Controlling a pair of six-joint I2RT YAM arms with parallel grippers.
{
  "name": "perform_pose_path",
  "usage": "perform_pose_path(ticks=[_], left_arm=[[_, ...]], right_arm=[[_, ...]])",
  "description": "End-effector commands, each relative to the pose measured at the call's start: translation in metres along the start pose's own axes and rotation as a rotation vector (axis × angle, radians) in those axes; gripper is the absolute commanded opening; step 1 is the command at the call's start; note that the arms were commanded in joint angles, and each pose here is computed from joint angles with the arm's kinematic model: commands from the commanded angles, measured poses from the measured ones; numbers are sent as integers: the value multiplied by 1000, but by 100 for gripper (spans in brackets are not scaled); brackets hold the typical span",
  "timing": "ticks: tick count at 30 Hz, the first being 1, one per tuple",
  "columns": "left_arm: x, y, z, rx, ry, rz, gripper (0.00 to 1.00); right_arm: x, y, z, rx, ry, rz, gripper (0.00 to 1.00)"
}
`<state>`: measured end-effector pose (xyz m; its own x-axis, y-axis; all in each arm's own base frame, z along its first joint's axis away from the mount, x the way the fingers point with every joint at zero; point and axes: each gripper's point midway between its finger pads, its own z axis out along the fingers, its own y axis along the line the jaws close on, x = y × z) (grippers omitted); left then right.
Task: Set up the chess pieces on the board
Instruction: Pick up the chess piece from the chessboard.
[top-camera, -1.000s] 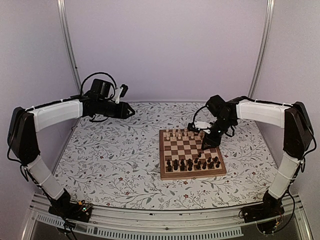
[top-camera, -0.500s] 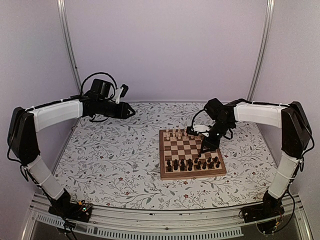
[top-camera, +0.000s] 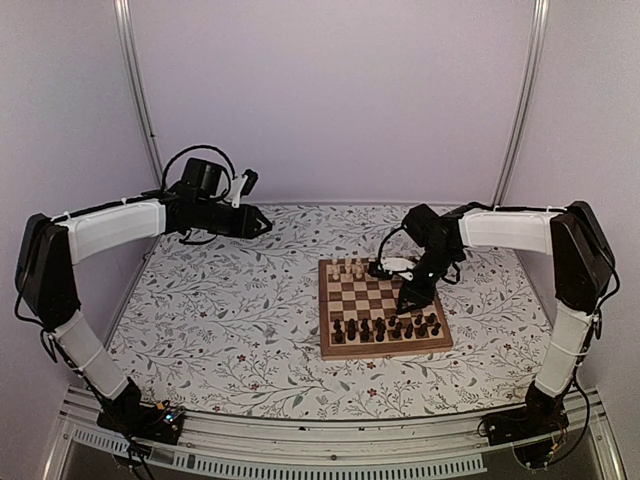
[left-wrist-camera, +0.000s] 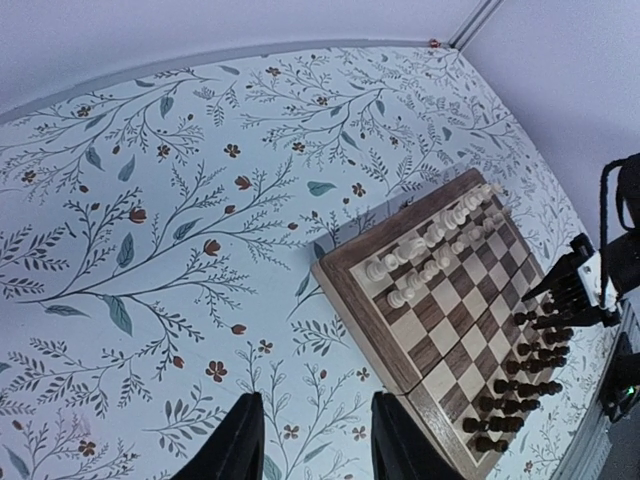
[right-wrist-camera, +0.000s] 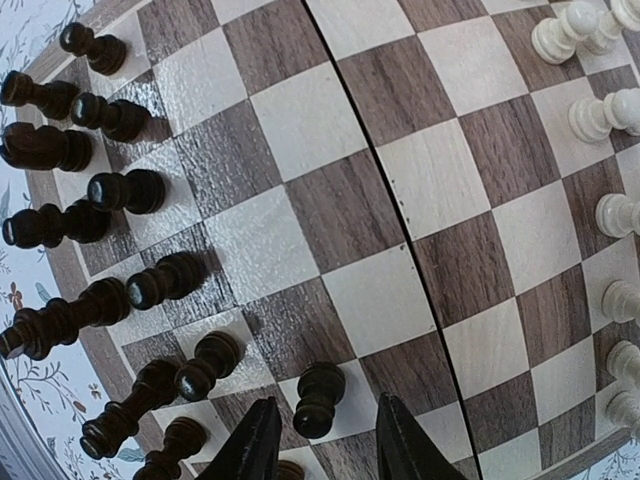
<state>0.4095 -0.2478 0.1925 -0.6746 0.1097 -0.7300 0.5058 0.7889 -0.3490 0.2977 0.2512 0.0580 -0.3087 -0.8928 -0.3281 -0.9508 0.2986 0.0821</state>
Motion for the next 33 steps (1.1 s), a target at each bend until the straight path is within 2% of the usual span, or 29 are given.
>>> perform_pose_path(ticks=[1,6,12,21,33], left_arm=[[-1,-1,4,22,14,3,39],[-1,-2,5,26,17,0,39],[1,-2,6,30,25,-3,39],[2,-1,9,33,33,-5,40],[4,-2,11,41,41,-10,41]], right_arm=[[-7,-5,4,3,-6,3,34],[-9,-4,2,-4,-8,-1,21],[-7,-3,-3,5,-3,-3,14],[4,7,-18,21,2,-10,12],[13,27,-18,-40,-4,-13,11]])
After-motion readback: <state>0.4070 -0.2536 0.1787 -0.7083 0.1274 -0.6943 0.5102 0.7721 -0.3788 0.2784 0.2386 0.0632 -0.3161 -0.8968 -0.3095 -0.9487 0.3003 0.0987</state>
